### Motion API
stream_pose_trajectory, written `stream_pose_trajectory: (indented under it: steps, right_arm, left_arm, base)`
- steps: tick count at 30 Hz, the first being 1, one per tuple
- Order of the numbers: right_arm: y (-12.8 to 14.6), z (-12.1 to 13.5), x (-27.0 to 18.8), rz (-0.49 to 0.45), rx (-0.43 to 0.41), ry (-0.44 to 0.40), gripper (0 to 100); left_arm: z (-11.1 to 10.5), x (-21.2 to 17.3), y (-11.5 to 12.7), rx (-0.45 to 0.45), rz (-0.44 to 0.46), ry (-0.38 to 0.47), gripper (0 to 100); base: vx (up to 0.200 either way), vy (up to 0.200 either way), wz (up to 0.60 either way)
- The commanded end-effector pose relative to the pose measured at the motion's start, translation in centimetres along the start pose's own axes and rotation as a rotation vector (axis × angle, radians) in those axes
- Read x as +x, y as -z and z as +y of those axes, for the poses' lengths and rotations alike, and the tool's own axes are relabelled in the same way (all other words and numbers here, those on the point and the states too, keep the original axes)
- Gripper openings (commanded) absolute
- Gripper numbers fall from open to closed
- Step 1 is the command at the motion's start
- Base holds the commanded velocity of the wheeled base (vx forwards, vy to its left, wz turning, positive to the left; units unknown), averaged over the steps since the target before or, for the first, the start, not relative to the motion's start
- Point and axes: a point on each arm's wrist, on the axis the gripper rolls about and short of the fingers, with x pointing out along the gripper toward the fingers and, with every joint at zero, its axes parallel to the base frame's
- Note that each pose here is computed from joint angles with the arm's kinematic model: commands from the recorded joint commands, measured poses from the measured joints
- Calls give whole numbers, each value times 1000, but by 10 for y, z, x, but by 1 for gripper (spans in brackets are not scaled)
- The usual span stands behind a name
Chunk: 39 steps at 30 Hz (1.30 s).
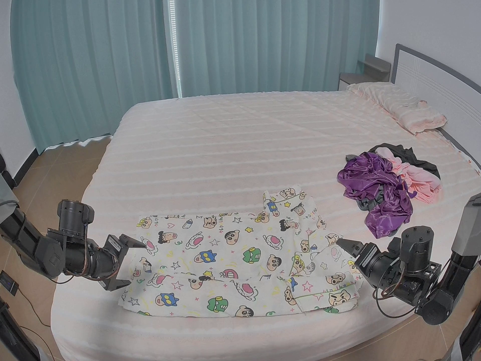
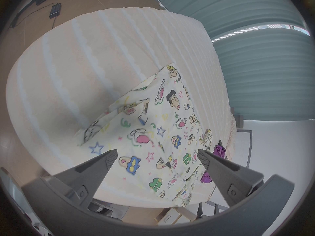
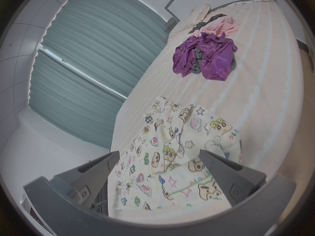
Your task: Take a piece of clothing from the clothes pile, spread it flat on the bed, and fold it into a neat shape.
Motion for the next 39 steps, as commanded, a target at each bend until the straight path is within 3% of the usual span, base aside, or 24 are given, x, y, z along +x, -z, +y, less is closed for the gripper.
stream_pose_trajectory:
  steps: [1, 39]
  right_arm:
    - [0, 0, -1, -3, -1, -3, 100]
    - [0, 0, -1, -1, 0, -6, 100]
  left_arm:
    - [0, 0, 0, 0, 1, 1, 100]
    - [1, 2, 4, -2, 15, -8, 100]
  base:
    - [0, 0, 0]
    - [0, -16, 0]
